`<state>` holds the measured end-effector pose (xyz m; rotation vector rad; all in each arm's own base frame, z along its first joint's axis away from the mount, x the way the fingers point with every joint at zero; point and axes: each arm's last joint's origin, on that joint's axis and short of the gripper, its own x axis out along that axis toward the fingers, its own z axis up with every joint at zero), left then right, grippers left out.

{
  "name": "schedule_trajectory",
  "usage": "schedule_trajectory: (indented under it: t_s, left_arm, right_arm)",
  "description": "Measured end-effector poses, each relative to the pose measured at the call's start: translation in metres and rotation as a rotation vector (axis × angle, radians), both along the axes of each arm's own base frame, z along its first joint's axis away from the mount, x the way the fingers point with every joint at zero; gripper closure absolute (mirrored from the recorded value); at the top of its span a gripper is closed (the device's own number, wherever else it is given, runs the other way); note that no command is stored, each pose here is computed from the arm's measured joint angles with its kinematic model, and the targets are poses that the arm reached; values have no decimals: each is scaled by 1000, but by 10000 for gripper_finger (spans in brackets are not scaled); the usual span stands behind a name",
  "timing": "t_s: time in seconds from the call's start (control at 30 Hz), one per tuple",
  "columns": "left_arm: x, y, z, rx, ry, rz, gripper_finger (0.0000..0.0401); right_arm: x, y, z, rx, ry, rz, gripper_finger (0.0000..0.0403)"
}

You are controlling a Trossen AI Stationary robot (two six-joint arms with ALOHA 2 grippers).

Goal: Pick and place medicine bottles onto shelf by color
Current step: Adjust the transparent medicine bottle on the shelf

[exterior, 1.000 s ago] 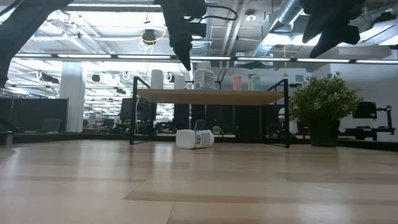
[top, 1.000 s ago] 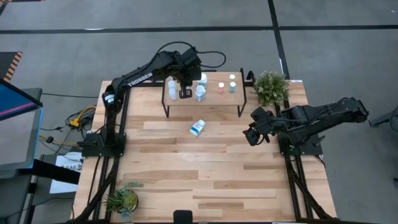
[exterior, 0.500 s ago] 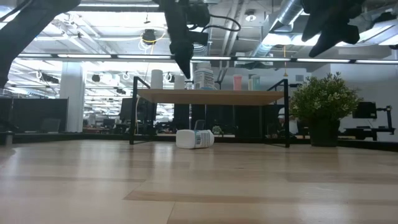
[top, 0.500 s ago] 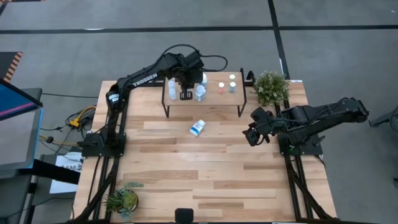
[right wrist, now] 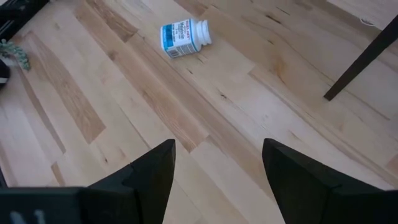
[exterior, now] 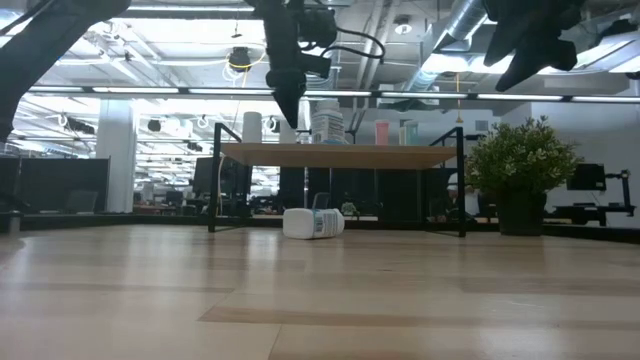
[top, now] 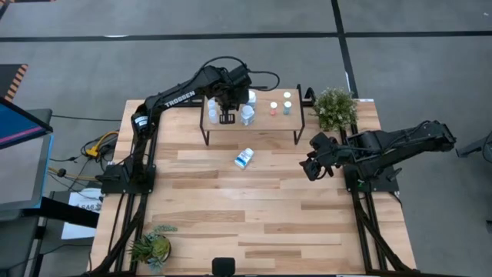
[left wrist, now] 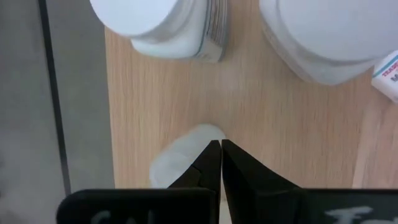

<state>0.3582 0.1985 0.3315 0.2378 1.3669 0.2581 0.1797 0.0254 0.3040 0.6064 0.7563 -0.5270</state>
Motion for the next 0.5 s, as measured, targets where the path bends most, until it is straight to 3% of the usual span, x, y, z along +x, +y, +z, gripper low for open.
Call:
schedule_trajectory:
  t_s: [0.37,0.5]
  left_arm:
    - [0,-6,2,-26,5,5,401]
    - [6,-10,11,21,-37,-43,401]
  right_arm:
    - [0,0,0,-1,1,2,138]
    - [0,0,0,-1,0,2,138]
